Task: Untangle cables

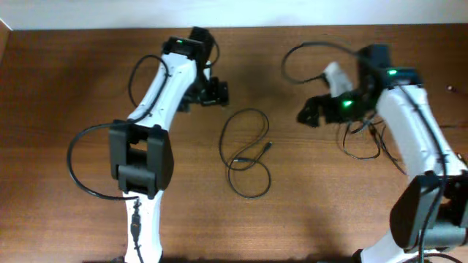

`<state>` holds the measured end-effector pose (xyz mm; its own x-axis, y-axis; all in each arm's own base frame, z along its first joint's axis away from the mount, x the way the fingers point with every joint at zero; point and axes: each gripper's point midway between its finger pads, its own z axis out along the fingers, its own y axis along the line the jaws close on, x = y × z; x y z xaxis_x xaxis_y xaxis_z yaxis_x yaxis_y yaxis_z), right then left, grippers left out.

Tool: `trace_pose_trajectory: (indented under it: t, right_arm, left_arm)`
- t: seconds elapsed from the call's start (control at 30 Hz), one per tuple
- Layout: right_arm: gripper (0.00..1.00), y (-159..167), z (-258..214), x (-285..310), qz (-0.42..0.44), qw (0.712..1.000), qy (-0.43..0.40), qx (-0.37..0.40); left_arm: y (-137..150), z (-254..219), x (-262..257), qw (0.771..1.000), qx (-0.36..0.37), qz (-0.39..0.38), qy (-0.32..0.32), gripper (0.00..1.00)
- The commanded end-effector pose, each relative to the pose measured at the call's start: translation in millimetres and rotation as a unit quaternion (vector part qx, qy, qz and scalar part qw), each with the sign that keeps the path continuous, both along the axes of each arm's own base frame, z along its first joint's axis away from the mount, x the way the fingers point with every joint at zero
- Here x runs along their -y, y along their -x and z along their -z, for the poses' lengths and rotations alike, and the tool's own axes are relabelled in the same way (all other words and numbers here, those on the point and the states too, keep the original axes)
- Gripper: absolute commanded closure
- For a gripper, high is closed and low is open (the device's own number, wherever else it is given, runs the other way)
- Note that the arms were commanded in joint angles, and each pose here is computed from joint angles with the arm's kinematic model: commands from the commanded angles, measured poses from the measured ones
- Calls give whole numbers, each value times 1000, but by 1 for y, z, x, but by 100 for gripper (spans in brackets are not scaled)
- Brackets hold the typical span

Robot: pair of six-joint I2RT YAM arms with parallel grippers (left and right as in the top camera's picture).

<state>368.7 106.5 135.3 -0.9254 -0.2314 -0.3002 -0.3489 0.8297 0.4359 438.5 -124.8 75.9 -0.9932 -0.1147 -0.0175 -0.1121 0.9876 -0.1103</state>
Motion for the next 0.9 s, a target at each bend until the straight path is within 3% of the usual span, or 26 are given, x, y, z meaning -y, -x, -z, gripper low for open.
trace_pose_trajectory:
  t: [0.0, 0.1, 0.17, 0.33, 0.37, 0.47, 0.5, 0.57, 0.63, 0.7, 0.87]
  right_arm:
    - [1, 20, 11, -51, -128, 991, 0, 34]
    - [1, 33, 22, -93, -196, 979, -3, 62]
    - [1, 48, 31, -124, -281, 954, 1, 105]
    - [3, 70, 69, -154, -421, 880, 113, 189]
    - [6, 74, 75, -158, -444, 865, 120, 202]
    - [31, 83, 94, -169, -502, 826, 123, 225]
    - [41, 83, 101, -169, -509, 822, 124, 223]
    - [43, 83, 113, -167, -511, 824, 127, 210]
    - [29, 79, 124, -165, -509, 824, 138, 205]
    - [21, 78, 131, -166, -510, 824, 140, 202]
    - [35, 85, 154, -153, -517, 825, 160, 162]
  left_arm:
    - [-10, -3, -47, 998, 1, -67, -7, 1]
    - [-9, -3, -83, 994, -10, -105, -11, 1]
    - [-9, -3, -111, 991, -14, -134, -22, 1]
    - [-1, -2, -166, 981, -22, -177, -71, 1]
    - [-1, -2, -168, 981, -22, -180, -71, 1]
    - [-6, -2, -168, 981, -12, -181, -70, 1]
    - [-6, -2, -168, 981, -12, -181, -70, 1]
    - [-6, -2, -168, 981, -12, -182, -70, 1]
    - [-6, -2, -168, 981, -12, -182, -70, 1]
    - [-6, -2, -168, 981, -12, -181, -70, 1]
    - [-6, -2, -168, 981, -12, -182, -70, 1]
